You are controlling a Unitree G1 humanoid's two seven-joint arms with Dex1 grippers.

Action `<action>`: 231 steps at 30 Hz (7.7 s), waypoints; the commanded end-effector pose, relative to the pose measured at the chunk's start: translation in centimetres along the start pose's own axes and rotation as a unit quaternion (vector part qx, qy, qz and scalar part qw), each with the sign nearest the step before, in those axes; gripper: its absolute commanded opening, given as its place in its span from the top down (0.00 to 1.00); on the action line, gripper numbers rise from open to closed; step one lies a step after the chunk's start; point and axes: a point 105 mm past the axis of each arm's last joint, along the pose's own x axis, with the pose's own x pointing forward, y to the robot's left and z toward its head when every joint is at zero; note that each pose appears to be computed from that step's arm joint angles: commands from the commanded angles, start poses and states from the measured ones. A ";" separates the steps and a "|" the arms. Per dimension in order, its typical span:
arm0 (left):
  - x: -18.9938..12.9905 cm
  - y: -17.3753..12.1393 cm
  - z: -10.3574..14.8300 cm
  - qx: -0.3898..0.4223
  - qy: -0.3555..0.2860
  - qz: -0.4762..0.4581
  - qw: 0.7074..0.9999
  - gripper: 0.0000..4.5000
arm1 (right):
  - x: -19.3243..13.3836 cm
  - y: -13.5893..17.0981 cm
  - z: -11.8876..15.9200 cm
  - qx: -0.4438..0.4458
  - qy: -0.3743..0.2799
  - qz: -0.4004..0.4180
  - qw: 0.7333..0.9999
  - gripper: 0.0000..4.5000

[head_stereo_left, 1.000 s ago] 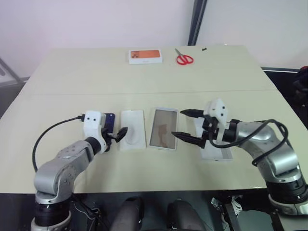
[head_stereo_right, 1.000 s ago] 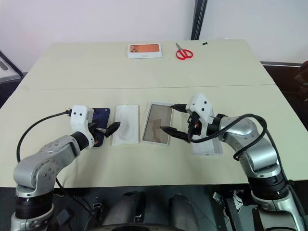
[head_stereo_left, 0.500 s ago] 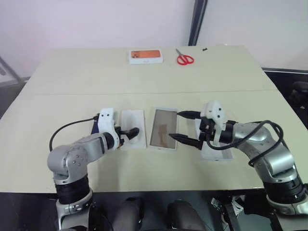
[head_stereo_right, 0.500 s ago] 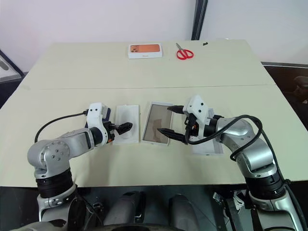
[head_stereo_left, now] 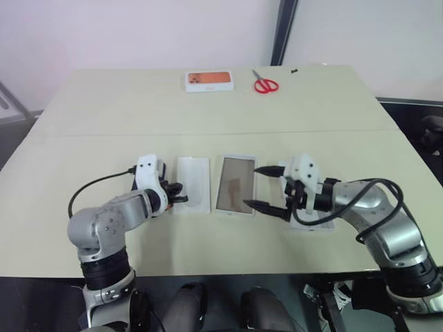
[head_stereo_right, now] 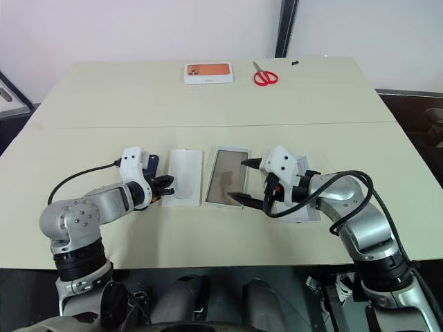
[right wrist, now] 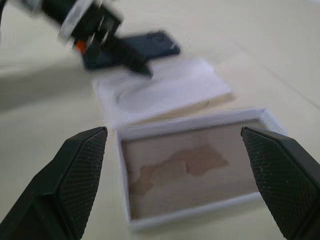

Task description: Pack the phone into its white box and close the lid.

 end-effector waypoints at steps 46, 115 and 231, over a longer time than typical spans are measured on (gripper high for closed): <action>-1.9 -3.8 1.0 -0.046 -0.046 -0.088 0.994 1.00 | 4.8 2.6 2.1 -0.089 -0.013 0.120 0.989 0.28; -11.1 2.7 -2.7 0.286 -0.118 -0.181 0.934 0.13 | 15.5 -1.8 1.0 -0.009 0.114 -0.093 0.989 0.99; -2.8 2.5 -0.7 -0.181 0.002 -0.122 0.976 0.99 | 14.6 0.2 6.6 -0.139 0.101 -0.013 0.985 1.00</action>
